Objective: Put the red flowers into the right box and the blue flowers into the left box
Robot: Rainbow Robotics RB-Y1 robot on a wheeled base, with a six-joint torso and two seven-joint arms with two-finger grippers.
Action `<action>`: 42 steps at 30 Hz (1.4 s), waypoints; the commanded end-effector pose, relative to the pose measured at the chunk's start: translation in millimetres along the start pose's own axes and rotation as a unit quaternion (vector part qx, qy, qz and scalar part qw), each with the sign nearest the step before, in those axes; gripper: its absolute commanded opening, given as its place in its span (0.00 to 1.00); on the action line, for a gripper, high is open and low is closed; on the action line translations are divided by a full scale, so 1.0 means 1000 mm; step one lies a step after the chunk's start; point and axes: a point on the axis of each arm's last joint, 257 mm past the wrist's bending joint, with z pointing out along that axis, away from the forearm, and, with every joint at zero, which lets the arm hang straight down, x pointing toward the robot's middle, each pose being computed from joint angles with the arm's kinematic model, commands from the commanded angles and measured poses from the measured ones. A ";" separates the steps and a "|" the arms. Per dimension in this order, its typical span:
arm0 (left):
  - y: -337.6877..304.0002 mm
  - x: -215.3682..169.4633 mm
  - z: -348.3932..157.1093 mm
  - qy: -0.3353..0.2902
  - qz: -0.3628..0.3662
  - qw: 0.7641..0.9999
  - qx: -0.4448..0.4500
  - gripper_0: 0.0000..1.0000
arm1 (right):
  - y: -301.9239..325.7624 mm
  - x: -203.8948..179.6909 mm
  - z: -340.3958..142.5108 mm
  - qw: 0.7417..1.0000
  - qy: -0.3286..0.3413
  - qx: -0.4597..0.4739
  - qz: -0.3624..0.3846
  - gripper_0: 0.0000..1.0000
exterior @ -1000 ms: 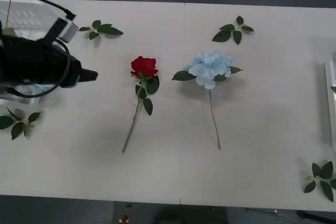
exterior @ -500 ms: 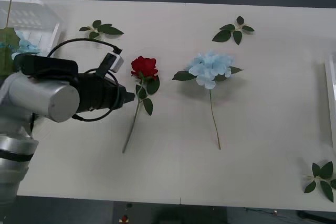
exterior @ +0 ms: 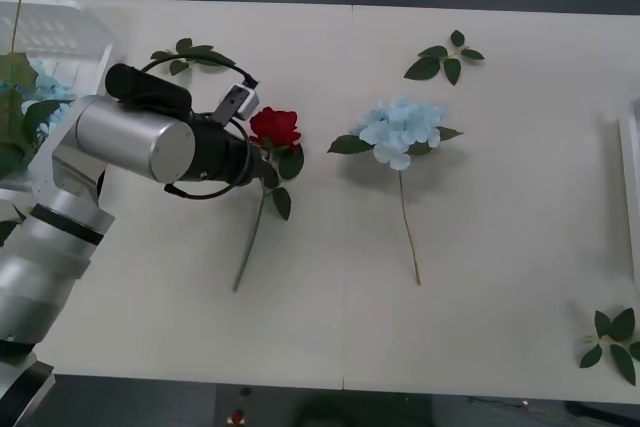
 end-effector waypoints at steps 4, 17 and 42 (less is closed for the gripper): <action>-0.015 -0.009 0.020 0.005 0.005 1.000 0.009 0.88 | -0.012 -0.032 -0.004 0.998 -0.031 0.025 -0.051 0.00; -0.029 0.005 0.038 0.008 -0.004 1.000 0.024 0.89 | -0.009 -0.028 -0.002 0.996 -0.026 0.027 -0.081 0.83; -0.008 -0.023 0.010 -0.013 0.019 1.000 0.011 0.00 | 0.197 0.000 -0.093 0.970 -0.011 -0.218 -0.103 0.86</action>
